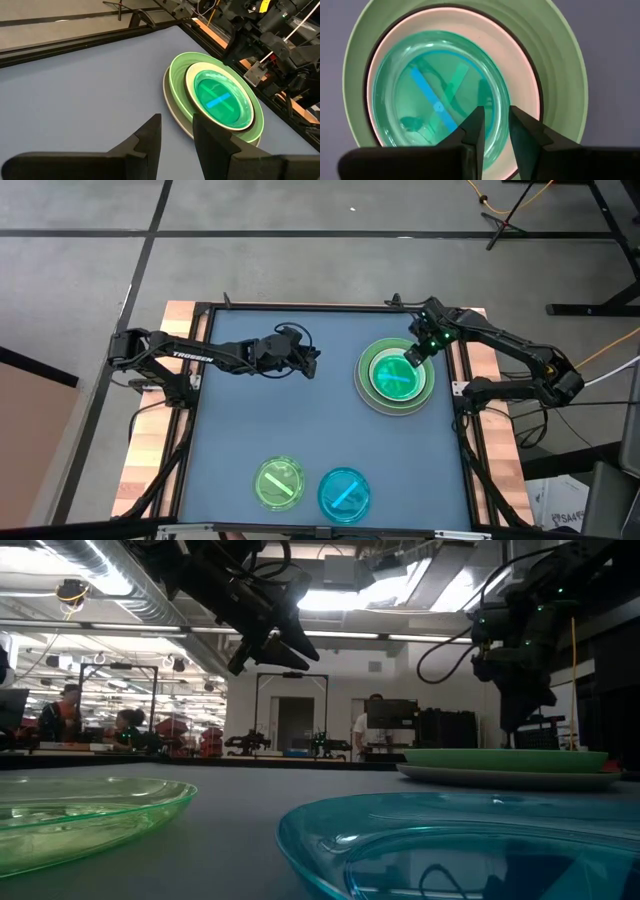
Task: Stack plastic plates
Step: Stack the top small light blue plate on the small light green plate, then stack the small light green plate on the small light blue plate
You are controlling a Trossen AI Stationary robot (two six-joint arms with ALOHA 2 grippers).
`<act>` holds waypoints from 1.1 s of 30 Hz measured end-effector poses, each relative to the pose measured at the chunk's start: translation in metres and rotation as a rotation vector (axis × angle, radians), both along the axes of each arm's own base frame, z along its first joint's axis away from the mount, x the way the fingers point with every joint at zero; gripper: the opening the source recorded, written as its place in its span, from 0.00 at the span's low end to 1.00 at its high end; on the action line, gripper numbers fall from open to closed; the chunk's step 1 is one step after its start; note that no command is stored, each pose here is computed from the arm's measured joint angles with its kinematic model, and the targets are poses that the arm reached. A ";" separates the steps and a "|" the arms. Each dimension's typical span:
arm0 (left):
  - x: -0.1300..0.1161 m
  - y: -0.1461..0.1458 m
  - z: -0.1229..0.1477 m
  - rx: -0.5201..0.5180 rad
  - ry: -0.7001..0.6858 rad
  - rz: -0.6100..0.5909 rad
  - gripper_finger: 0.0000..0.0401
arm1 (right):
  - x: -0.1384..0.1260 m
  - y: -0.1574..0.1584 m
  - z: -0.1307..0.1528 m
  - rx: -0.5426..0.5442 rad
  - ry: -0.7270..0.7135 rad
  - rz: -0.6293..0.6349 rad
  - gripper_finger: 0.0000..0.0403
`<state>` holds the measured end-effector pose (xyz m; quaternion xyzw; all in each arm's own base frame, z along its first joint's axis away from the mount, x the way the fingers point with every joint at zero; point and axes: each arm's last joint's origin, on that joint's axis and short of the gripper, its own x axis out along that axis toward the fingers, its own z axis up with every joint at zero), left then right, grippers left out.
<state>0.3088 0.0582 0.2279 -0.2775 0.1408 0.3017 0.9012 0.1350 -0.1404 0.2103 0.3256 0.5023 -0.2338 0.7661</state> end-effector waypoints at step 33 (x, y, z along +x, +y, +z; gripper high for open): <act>-0.005 -0.111 -0.013 -0.089 0.164 -0.586 0.26 | 0.002 -0.003 0.001 -0.048 -0.017 0.002 0.19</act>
